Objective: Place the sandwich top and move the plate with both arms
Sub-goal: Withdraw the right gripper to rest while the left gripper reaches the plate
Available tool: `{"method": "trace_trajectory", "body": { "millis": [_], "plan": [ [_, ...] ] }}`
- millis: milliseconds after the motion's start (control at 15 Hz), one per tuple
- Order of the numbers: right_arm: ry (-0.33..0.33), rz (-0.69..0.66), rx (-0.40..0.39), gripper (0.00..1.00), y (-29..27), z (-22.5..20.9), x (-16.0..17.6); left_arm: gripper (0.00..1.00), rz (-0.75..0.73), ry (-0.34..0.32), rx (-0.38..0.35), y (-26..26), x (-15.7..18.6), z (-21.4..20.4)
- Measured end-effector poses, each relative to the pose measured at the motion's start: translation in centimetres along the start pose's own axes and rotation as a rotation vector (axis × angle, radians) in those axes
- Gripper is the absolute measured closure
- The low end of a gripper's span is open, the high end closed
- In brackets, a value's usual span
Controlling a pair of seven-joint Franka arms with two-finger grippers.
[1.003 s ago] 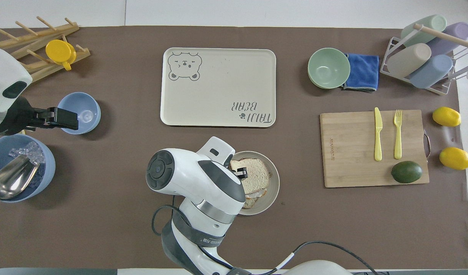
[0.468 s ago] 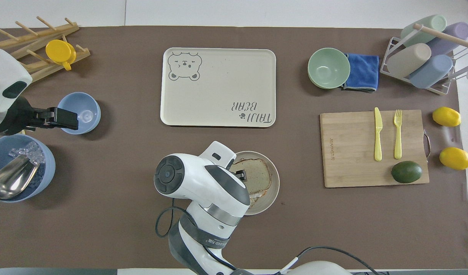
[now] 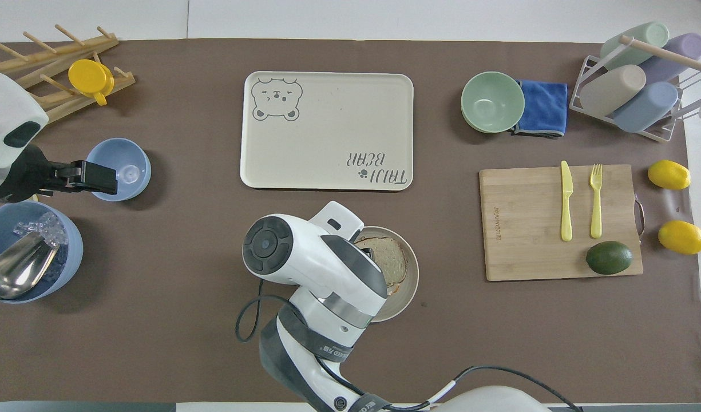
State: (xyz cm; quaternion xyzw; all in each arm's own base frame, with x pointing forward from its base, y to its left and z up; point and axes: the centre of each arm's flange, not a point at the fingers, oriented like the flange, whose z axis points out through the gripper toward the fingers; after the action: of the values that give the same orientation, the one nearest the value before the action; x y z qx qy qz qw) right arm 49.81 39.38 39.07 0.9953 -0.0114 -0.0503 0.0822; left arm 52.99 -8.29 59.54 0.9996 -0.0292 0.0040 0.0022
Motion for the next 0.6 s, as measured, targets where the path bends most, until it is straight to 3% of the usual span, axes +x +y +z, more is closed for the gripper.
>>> {"method": "trace_trajectory", "body": {
  "millis": [67, 134, 401, 602],
  "plan": [
    [0.010, 0.021, 0.035, 0.02, 3.0, -1.8, 1.7, 0.00, 0.000, 0.000, 0.000, 0.0, 0.0, 0.0],
    [0.024, 0.036, 0.062, 0.00, 6.3, -3.6, 3.2, 0.00, 0.000, 0.000, 0.000, 0.0, 0.0, 0.0],
    [0.050, 0.136, 0.098, 0.00, 17.5, -8.6, 5.7, 0.00, 0.000, 0.000, 0.000, 0.0, 0.0, 0.0],
    [0.007, 0.133, 0.080, 0.00, 23.3, -9.9, 5.7, 0.00, 0.000, 0.000, 0.000, 0.0, 0.0, 0.0]
  ]
}}
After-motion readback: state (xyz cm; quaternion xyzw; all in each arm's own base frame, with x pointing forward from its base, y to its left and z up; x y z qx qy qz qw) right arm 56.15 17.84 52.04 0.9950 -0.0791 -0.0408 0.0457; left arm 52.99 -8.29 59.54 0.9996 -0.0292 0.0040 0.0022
